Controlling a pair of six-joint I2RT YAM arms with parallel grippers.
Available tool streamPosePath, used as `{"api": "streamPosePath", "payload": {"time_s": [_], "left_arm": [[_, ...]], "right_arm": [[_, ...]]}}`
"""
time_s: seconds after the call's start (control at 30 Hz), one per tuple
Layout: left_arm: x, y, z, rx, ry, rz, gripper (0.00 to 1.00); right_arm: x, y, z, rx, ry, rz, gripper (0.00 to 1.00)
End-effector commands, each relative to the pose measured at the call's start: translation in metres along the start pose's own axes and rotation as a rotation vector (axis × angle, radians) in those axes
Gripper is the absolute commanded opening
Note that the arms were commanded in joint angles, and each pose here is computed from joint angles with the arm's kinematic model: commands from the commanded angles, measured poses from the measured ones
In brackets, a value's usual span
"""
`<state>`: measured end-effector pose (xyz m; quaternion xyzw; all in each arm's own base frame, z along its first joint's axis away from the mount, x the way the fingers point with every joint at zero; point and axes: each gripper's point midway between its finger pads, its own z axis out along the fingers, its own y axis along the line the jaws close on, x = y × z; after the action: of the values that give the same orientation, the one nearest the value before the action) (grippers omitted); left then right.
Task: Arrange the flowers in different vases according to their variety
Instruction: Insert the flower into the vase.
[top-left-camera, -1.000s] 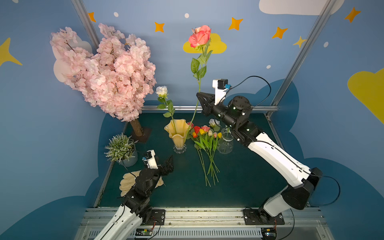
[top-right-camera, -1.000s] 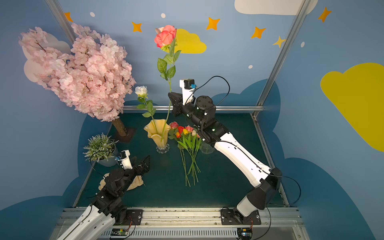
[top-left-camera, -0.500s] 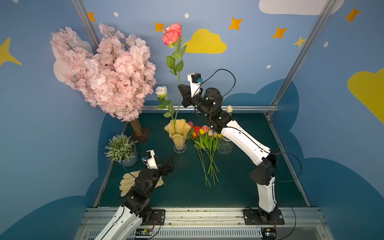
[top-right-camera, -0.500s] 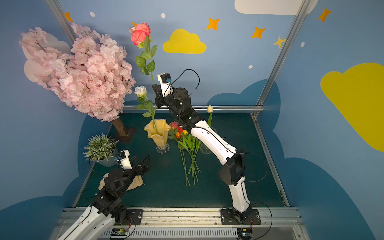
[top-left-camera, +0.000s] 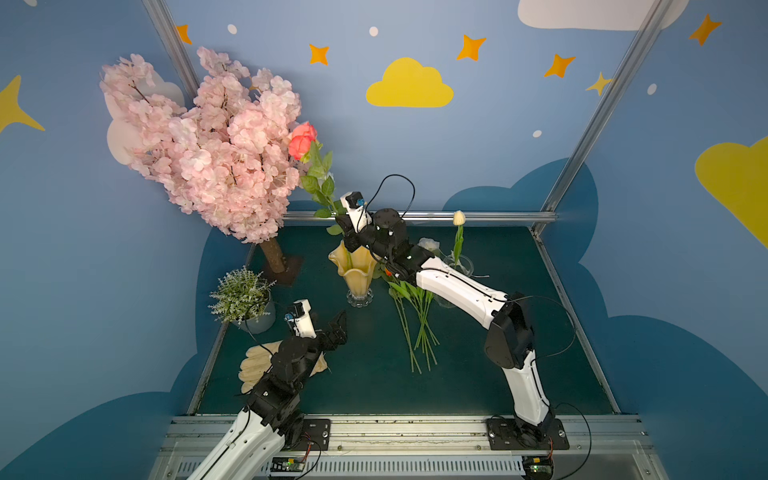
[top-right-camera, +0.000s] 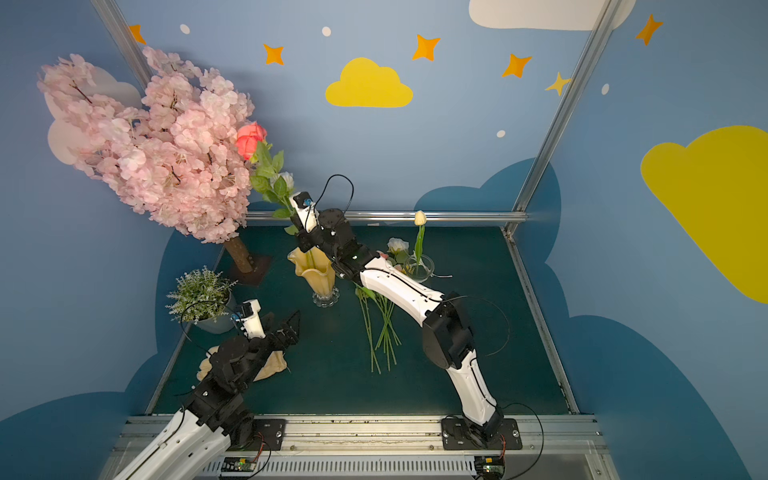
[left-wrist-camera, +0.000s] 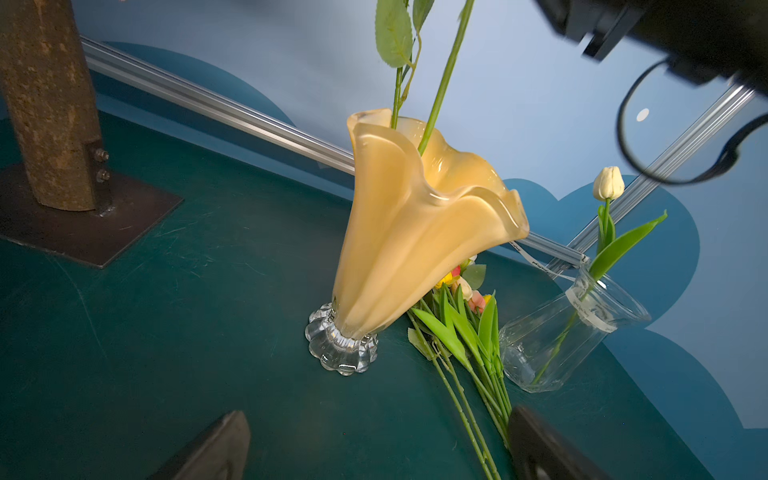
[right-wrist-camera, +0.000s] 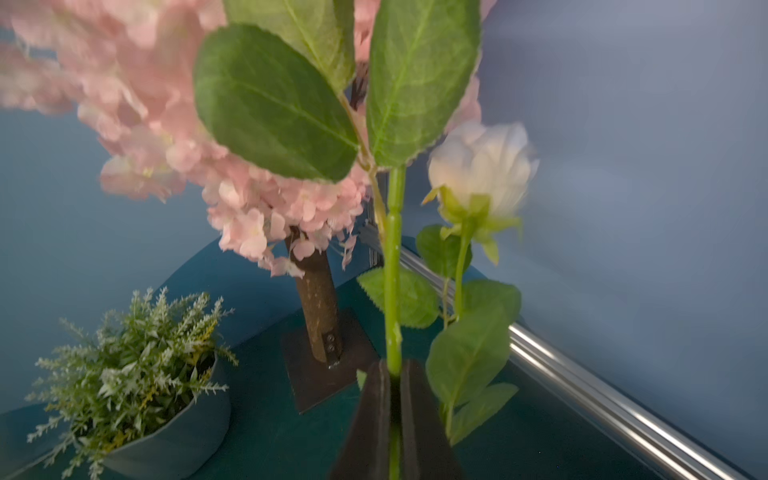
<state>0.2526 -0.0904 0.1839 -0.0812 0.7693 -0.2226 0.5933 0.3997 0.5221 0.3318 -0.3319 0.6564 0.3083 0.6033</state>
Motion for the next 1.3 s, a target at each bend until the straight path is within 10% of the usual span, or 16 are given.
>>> {"api": "streamPosePath", "payload": {"time_s": [0.0,0.23,0.63,1.27], "left_arm": [[-0.002,-0.002,0.0,0.017,-0.013,0.006,1.0],[0.001,-0.005,0.003,0.027,0.005,0.012,1.0],[0.01,-0.019,0.01,0.089,0.069,0.039,1.0],[0.054,-0.063,0.033,0.227,0.303,0.117,1.0]], "right_arm": [[-0.031,0.007,-0.02,0.005,-0.086,0.019,0.0],[-0.016,0.017,-0.036,-0.037,-0.009,0.071,0.25],[-0.022,0.013,-0.122,-0.001,0.113,0.128,0.37],[0.097,-0.052,-0.312,0.29,0.312,0.367,0.5]]}}
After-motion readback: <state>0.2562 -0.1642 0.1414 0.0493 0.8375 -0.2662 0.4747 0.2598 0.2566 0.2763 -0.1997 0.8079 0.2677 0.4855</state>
